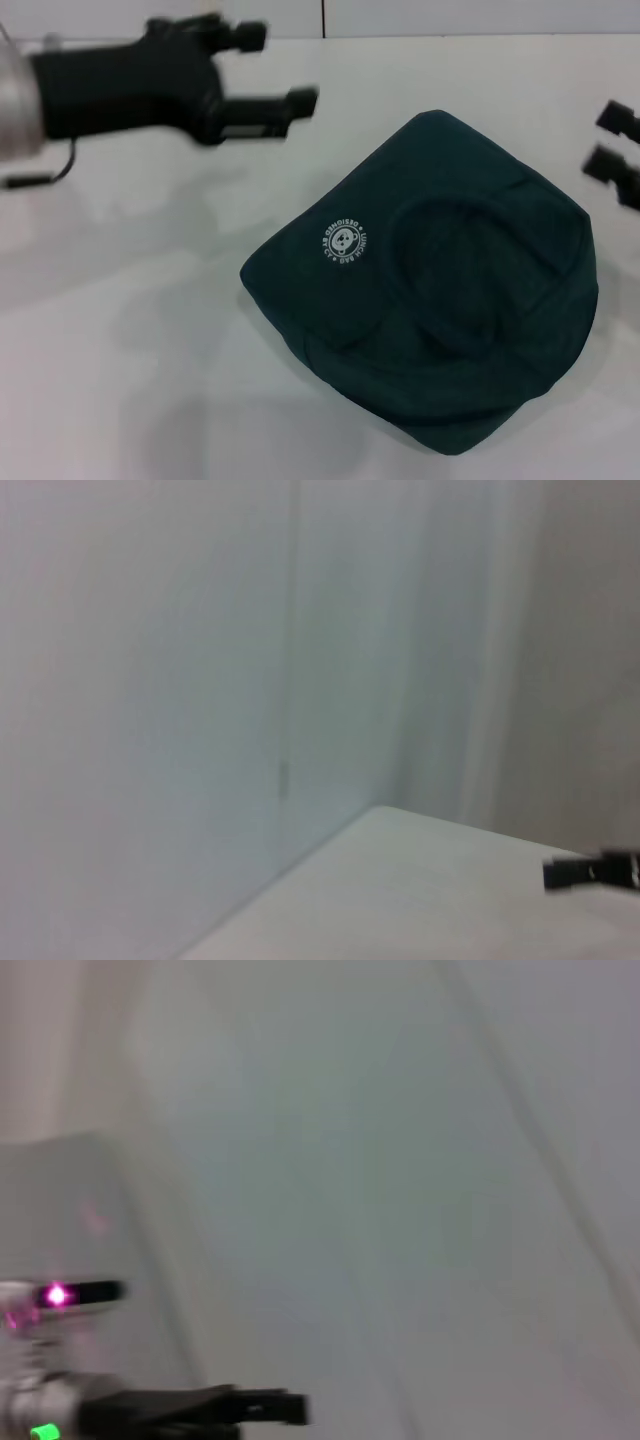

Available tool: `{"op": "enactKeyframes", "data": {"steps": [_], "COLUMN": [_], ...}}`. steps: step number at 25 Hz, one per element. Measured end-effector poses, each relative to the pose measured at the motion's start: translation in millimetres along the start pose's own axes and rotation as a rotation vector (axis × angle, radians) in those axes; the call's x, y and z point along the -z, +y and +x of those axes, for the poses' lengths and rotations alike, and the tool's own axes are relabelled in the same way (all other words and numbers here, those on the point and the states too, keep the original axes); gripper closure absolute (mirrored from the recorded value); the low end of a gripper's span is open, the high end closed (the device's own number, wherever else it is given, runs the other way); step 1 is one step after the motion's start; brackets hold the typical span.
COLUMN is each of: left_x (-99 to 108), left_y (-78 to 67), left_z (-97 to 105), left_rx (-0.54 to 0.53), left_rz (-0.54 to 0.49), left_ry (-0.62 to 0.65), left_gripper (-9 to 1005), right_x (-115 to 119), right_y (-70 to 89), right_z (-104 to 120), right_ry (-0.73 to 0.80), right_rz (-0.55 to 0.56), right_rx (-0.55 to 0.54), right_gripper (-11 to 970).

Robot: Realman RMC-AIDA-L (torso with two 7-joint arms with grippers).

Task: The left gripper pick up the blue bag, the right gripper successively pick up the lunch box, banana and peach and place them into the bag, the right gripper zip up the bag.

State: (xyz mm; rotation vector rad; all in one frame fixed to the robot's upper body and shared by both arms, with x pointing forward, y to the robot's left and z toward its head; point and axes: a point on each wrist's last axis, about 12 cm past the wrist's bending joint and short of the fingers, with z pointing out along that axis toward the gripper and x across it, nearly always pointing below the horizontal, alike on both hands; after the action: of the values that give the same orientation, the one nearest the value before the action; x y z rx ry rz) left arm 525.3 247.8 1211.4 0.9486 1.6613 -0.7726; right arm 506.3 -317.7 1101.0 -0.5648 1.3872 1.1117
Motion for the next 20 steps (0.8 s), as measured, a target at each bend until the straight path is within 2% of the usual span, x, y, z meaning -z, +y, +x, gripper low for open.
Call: {"op": "enactKeyframes", "data": {"steps": [4, 5, 6, 7, 9, 10, 14, 18, 20], "left_x": [34, 34, 41, 54, 60, 63, 68, 76, 80], "left_y": [-4.4, -4.4, -6.0, -8.9, -10.5, -12.6, -19.1, -28.8, -32.4], "left_z": [40, 40, 50, 73, 88, 102, 135, 165, 173], "left_rx": [0.012, 0.012, 0.010, 0.013, 0.023, 0.039, 0.091, 0.100, 0.081], "left_rz": [0.091, 0.091, 0.104, 0.099, 0.082, 0.071, 0.056, 0.033, 0.015], "left_ry": [-0.099, -0.099, -0.118, -0.116, -0.095, -0.072, -0.012, 0.017, 0.010], "left_gripper": [164, 154, 145, 135, 117, 107, 106, 106, 106], "right_x": [20, 24, 24, 30, 33, 35, 39, 44, 46], "right_y": [15.1, 18.9, 18.9, 25.4, 29.1, 31.8, 41.8, 47.5, 46.7], "right_z": [-8, -8, -8, -6, -3, 0, 21, 45, 54], "right_ry": [0.099, 0.127, 0.127, 0.179, 0.203, 0.218, 0.251, 0.286, 0.305], "right_rz": [-0.125, -0.144, -0.144, -0.175, -0.187, -0.197, -0.203, -0.159, -0.127], "right_rx": [0.101, 0.123, 0.123, 0.149, 0.158, 0.164, 0.160, 0.148, 0.141], "right_gripper": [84, 84, 84, 84, 85, 85, 85, 86, 86]}}
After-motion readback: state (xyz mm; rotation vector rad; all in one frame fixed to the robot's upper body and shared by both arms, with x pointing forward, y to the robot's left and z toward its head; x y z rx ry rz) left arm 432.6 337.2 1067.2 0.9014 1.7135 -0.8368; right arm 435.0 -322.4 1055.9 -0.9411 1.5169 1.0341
